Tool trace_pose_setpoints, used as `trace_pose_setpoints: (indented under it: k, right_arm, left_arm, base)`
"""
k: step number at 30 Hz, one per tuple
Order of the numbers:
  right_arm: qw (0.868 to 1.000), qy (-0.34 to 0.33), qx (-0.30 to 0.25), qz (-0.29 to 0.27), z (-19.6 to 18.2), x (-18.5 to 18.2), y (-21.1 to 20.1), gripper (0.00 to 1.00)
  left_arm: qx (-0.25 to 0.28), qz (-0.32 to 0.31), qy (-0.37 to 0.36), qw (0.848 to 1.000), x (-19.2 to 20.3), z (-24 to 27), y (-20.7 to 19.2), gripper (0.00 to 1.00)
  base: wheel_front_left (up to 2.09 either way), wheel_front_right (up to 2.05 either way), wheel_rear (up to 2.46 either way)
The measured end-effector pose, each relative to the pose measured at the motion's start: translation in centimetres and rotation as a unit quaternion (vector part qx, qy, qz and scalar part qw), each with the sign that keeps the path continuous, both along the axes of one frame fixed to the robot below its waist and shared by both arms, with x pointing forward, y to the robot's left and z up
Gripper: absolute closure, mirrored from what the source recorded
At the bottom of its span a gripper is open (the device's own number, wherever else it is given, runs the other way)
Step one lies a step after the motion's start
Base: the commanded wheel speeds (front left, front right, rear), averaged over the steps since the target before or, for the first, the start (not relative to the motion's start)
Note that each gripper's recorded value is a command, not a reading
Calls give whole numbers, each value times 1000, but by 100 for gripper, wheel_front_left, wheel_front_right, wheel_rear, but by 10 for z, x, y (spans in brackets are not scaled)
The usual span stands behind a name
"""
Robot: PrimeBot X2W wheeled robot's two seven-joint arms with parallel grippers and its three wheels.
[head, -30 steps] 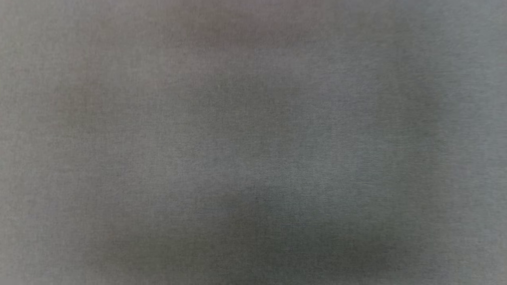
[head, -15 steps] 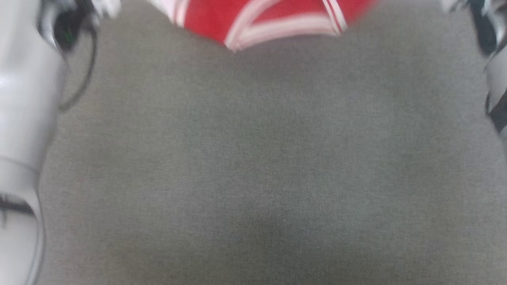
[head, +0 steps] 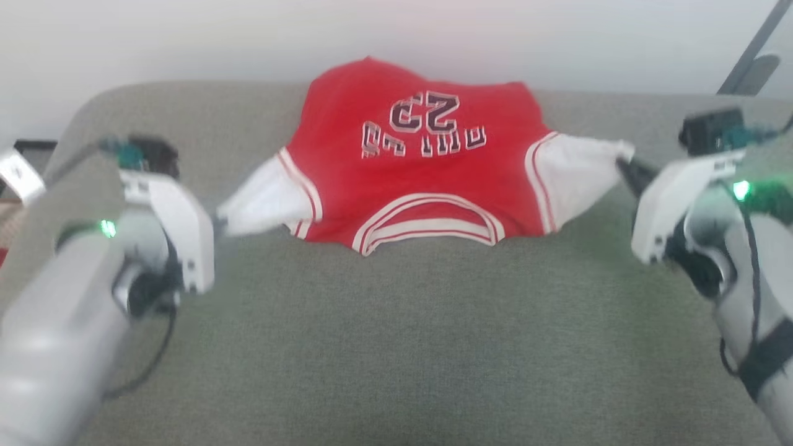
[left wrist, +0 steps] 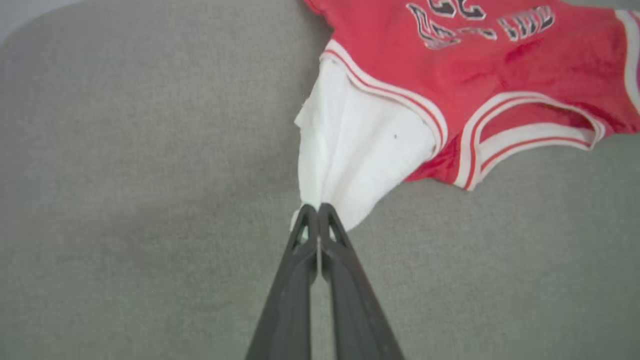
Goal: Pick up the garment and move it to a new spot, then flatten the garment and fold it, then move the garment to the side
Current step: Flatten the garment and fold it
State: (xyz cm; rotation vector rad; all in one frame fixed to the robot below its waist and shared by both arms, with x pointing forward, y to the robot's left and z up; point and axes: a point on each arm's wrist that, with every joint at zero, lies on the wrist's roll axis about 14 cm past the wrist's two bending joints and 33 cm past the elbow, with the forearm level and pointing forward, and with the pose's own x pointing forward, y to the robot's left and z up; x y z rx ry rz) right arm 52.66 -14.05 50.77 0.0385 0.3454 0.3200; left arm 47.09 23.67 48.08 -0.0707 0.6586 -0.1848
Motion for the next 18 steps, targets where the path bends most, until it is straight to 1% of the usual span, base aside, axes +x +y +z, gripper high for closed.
trace_pose_setpoints:
  k: [2, 3, 4, 6, 8, 10, 15, 18]
  right_arm:
    - [1000, 26, 1, 4, -8, -18, -6, 100]
    - [999, 47, 6, 2, -16, -36, -16, 100]
    - [998, 61, -1, 4, -22, -46, -21, 100]
    - [996, 88, -1, 5, -33, -65, -28, 100]
    - [993, 115, -5, 11, -44, -83, -32, 100]
    - [992, 127, -2, 9, -49, -96, -38, 100]
    - [982, 189, -19, 18, -67, -135, -49, 100]
    - [975, 221, -21, 22, -71, -155, -56, 100]
  left_arm:
    - [-11, -3, 22, 1000, -19, -12, -5, 100]
    - [-18, -7, 37, 999, -37, -20, -9, 100]
    - [-21, -5, 42, 999, -45, -22, -10, 100]
    - [-18, -4, 48, 999, -61, -25, -9, 100]
    - [-28, 5, 48, 998, -73, -21, -9, 100]
    - [-34, 5, 58, 998, -88, -21, -12, 100]
    - [-34, 20, 84, 996, -119, -14, -7, 100]
    - [-29, 31, 109, 993, -139, -15, -2, 100]
  base:
    - [0, 0, 0]
    - [0, 0, 0]
    - [0, 0, 0]
    - [0, 0, 0]
    - [0, 0, 0]
    - [0, 0, 0]
    - [0, 0, 0]
    - [0, 0, 0]
